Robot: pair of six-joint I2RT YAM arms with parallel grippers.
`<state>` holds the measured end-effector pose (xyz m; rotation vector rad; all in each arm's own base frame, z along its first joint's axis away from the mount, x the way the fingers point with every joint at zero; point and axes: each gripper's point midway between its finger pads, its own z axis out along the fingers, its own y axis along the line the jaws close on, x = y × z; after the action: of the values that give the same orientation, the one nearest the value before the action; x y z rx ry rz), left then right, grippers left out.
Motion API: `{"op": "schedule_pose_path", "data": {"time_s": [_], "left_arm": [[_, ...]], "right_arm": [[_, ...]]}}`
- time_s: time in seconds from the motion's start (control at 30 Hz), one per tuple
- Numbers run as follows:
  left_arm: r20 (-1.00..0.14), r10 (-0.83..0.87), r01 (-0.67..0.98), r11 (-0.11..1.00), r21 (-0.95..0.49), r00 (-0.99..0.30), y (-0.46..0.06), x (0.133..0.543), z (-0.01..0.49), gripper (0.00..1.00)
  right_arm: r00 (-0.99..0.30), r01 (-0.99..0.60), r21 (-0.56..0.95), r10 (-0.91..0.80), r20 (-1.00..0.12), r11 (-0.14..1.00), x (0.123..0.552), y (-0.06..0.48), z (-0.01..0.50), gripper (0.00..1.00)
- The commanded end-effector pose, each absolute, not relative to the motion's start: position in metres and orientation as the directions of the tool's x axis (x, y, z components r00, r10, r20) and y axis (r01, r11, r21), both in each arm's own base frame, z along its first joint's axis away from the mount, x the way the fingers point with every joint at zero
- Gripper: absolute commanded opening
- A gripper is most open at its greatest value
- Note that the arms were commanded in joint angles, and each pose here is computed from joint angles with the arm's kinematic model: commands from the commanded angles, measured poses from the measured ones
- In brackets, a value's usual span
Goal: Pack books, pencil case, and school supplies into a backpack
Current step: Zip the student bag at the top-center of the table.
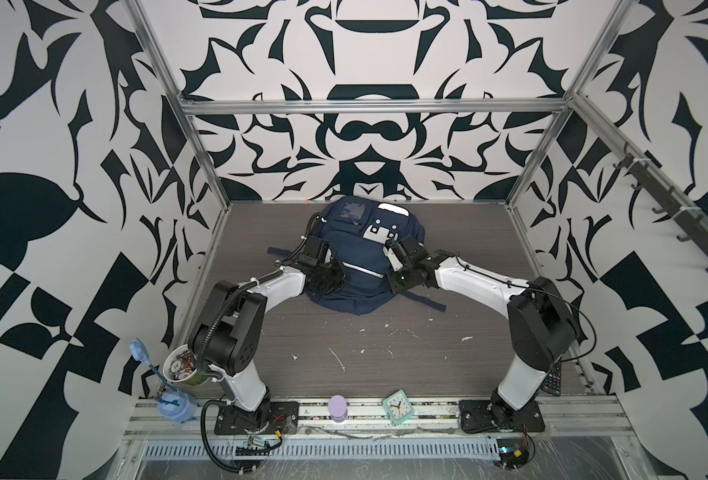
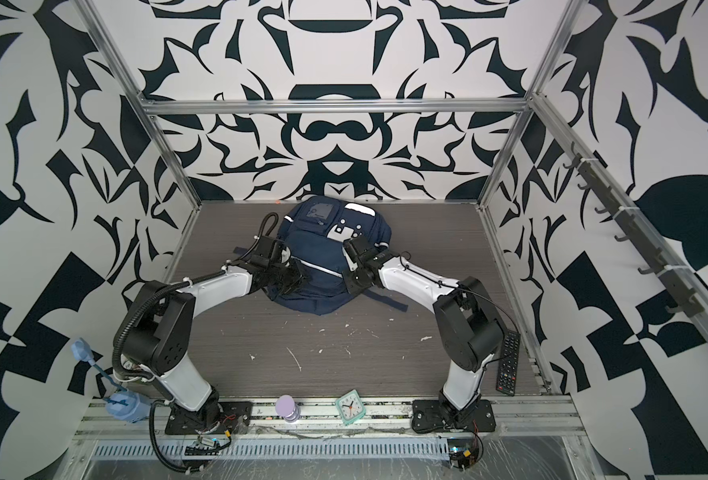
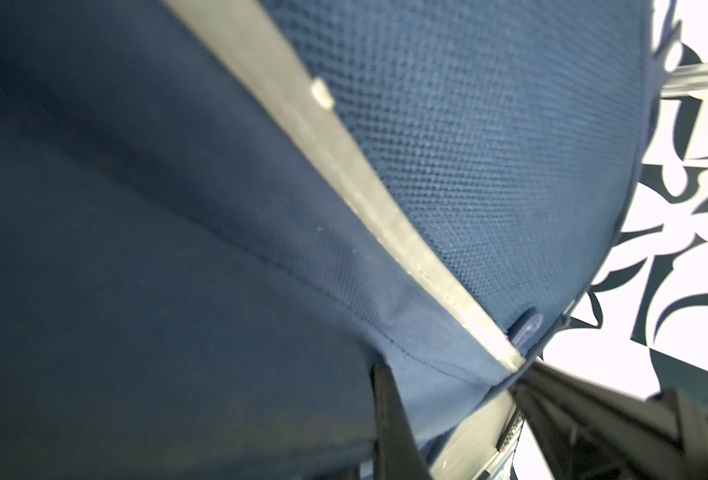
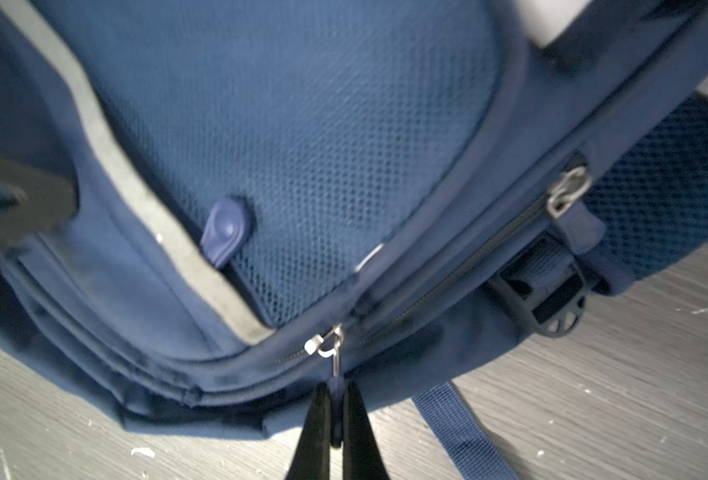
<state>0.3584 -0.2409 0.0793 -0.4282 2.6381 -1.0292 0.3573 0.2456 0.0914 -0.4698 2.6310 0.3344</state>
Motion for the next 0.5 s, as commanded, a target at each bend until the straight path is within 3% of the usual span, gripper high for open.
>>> {"op": "schedule_pose_path", "data": {"time_s": [0.0,0.2,0.47], "left_arm": [[-0.138,-0.365,-0.190,0.728,-0.659,-0.921,-0.231,0.347,0.068,0.00],[-0.133,-0.346,-0.174,0.722,-0.669,-0.929,-0.239,0.342,0.070,0.02],[-0.134,-0.282,-0.120,0.727,-0.676,-0.950,-0.267,0.333,0.072,0.11]], "right_arm": [[-0.829,-0.294,0.139,-0.180,-0.529,0.945,0.396,0.226,0.116,0.00],[-0.847,-0.274,0.151,-0.164,-0.505,0.950,0.402,0.230,0.105,0.05],[-0.852,-0.264,0.161,-0.152,-0.501,0.951,0.396,0.226,0.106,0.30]]}}
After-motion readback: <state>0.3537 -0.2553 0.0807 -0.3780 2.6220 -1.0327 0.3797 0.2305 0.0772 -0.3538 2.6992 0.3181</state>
